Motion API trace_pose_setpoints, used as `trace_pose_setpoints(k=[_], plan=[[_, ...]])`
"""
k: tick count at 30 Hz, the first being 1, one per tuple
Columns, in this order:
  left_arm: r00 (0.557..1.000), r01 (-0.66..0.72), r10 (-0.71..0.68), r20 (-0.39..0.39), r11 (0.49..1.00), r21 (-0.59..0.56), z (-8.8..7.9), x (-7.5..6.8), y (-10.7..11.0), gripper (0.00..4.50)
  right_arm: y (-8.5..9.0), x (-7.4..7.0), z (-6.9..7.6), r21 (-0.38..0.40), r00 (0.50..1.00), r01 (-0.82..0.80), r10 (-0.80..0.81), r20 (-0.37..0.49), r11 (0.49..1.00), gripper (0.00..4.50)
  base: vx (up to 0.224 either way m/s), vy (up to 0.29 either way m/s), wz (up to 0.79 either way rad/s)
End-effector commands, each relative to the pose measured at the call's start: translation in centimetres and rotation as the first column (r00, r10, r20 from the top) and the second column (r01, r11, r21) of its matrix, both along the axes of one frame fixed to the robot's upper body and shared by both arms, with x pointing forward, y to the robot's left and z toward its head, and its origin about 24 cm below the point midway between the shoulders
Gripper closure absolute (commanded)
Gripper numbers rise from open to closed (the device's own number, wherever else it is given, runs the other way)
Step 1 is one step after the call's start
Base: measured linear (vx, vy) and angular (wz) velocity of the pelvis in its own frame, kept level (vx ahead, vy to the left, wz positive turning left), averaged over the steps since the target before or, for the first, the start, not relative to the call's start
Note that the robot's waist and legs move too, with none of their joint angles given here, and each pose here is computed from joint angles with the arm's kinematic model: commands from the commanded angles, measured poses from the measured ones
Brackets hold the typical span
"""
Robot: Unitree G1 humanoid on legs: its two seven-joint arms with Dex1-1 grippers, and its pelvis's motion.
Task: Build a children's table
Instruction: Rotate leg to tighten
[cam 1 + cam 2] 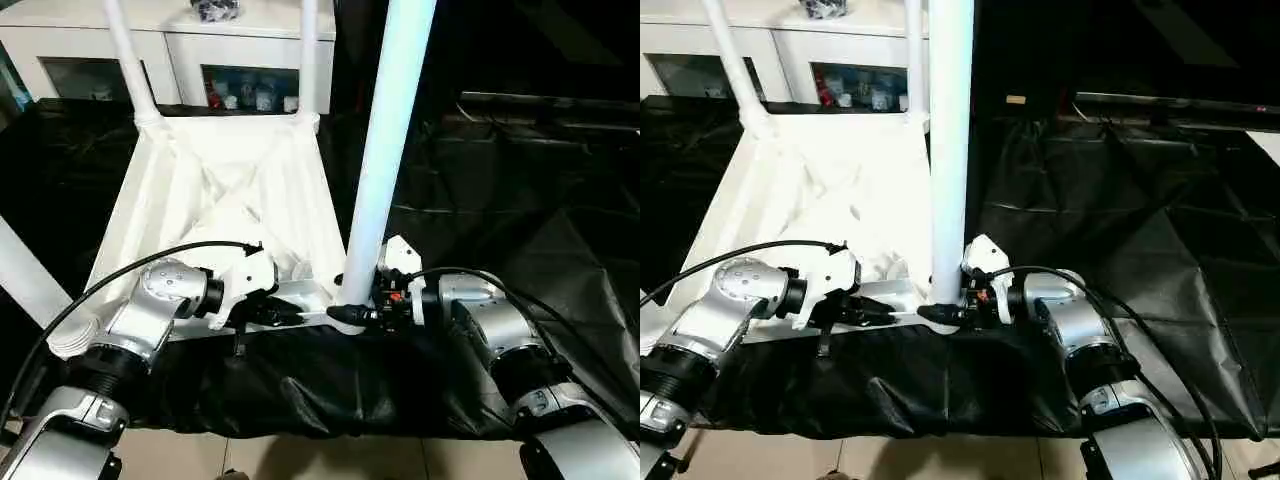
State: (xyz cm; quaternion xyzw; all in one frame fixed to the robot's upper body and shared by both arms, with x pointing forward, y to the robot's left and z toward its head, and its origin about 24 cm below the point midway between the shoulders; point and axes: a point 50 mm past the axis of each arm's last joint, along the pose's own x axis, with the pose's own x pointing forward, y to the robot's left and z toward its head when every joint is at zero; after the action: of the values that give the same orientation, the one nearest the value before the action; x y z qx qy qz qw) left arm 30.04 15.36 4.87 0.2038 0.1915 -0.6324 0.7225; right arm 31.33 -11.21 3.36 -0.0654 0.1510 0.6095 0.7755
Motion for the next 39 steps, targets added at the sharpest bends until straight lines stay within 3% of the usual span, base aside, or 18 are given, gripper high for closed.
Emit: trace_pose_setpoints(k=[1,4,7,11,14,15,17,19,22,24,30,34,35,39], plan=[[1.0,-0.006,0.006,-0.012,1.0,0.021,-1.5,-0.5,-1.2,4.5,0.4,-0.1,-1.1,-0.036,0.997,0.072,-0.074,-0.035,0.997,1.82,0.0,0.0,0.0],[0.995,-0.094,0.094,0.022,0.995,0.027,-2.1,-0.2,-2.8,4.5,1.0,0.1,-1.8,-0.042,0.972,0.234,-0.234,0.006,0.971,1.84,0.0,0.0,0.0],[0.979,-0.202,0.203,0.032,0.978,-0.046,-2.4,0.2,-6.9,4.5,3.3,-0.1,-3.2,0.0,0.875,0.483,-0.482,-0.037,0.876,1.85,0.0,0.0,0.0],[0.974,-0.22,0.222,0.041,0.974,-0.059,-2.3,0.3,-8.4,4.5,4.6,-0.2,-3.4,0.002,0.842,0.539,-0.539,-0.028,0.842,1.85,0.0,0.0,0.0],[0.983,-0.174,0.177,0.056,0.983,-0.057,-2.1,0.2,-10.1,4.5,6.6,-0.1,-3.1,0.024,0.816,0.579,-0.578,-0.016,0.815,1.85,0.0,0.0,0.0],[0.985,-0.161,0.164,0.062,0.986,-0.049,-2.0,0.2,-10.2,4.5,6.8,0.0,-2.8,0.039,0.823,0.568,-0.569,-0.002,0.822,1.5,0.0,0.0,0.0],[0.989,-0.133,0.136,0.064,0.99,-0.04,-1.9,0.1,-9.8,4.5,6.4,0.1,-2.4,0.07,0.831,0.556,-0.557,-0.004,0.828,1.15,0.0,0.0,0.0],[0.992,-0.097,0.1,0.078,0.995,-0.034,-1.7,0.0,-9.1,4.5,5.5,0.2,-2.1,0.09,0.844,0.535,-0.536,-0.019,0.84,1.09,0.0,0.0,0.0],[0.995,-0.054,0.056,0.086,0.998,-0.021,-1.6,-0.2,-7.9,4.5,4.1,0.2,-2.0,0.06,0.879,0.472,-0.475,0.039,0.879,0.77,0.0,0.0,0.0],[0.998,-0.004,0.006,0.06,0.999,-0.032,-1.4,-0.7,-6.3,4.5,2.3,-0.1,-2.0,0.009,0.927,0.367,-0.367,0.072,0.93,0.77,0.031,-0.004,0.02],[0.998,0.065,-0.065,0.015,0.998,-0.022,-1.2,-1.4,-4.1,4.5,0.1,-1.0,-1.6,-0.03,0.991,0.128,-0.127,0.029,0.991,0.77,0.049,-0.007,0.01],[0.995,0.1,-0.1,-0.012,0.995,-0.003,-1.2,-1.6,-2.9,4.5,-0.3,-1.7,-1.2,-0.027,0.999,-0.02,0.019,-0.028,0.999,0.77,0.0,0.0,0.0],[0.994,0.104,-0.104,-0.021,0.995,-0.001,-1.2,-1.6,-2.6,4.5,-0.4,-1.8,-1.2,-0.029,0.998,-0.061,0.06,-0.037,0.998,1.03,0.0,0.0,0.0],[0.994,0.107,-0.106,-0.03,0.994,0.014,-0.9,-1.2,-1.7,4.5,-0.4,-2.2,-1.0,-0.027,0.983,-0.169,0.166,-0.081,0.985,1.28,0.0,0.0,0.0]])
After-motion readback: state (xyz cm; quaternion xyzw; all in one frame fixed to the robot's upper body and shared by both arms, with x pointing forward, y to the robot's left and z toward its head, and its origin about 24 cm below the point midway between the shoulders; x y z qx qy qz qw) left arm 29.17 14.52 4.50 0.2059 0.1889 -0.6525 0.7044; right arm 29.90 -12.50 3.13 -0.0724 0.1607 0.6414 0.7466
